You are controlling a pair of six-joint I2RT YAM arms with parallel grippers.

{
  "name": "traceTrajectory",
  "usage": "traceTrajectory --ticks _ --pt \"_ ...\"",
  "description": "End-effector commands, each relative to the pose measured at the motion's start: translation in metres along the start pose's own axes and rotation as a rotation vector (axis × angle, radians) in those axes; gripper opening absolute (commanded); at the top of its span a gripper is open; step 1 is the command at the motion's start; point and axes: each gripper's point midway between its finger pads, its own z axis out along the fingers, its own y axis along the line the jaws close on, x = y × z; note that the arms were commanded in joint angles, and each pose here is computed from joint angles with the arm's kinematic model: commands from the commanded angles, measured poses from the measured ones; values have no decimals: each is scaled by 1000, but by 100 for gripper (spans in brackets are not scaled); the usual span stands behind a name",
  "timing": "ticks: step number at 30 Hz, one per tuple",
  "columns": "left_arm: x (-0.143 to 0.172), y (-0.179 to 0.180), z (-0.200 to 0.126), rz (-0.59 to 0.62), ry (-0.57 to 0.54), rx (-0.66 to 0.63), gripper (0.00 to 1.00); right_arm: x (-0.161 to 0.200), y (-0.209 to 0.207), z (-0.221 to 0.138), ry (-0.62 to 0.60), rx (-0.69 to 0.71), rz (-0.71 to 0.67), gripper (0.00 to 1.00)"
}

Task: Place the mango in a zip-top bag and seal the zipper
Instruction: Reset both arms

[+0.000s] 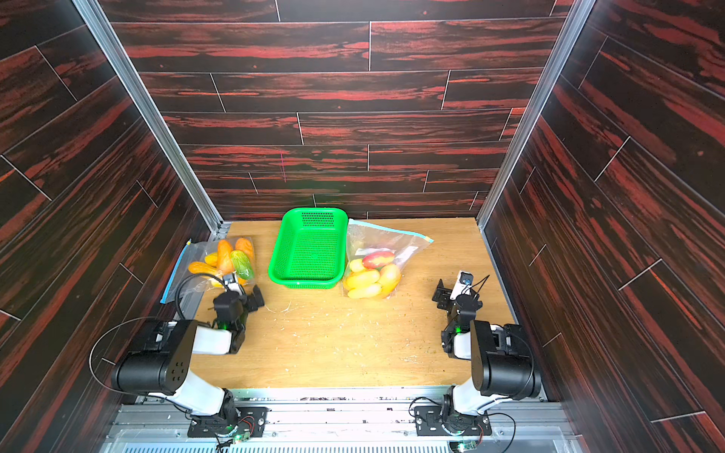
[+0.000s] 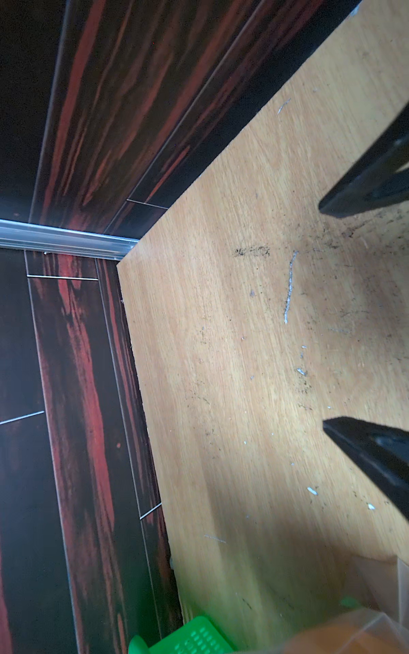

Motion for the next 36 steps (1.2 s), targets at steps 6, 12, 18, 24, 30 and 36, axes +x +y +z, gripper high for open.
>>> traceTrajectory --ticks 6,12,18,24,30,36 --pt "-6 -3 1 10 28 34 100 -10 2 3 -31 3 -1 90" --pt "-6 -3 1 8 27 33 100 -9 2 3 -30 2 -2 90" --pt "-6 -3 1 8 27 33 100 -10 2 3 -30 2 -1 90" --pt "-7 -3 1 7 25 33 100 -9 2 3 -29 2 -1 90" --pt "-7 -3 1 8 26 33 100 -10 1 3 -31 3 -1 90" --pt "-6 -3 1 7 28 33 100 -10 6 5 -26 -13 -15 90"
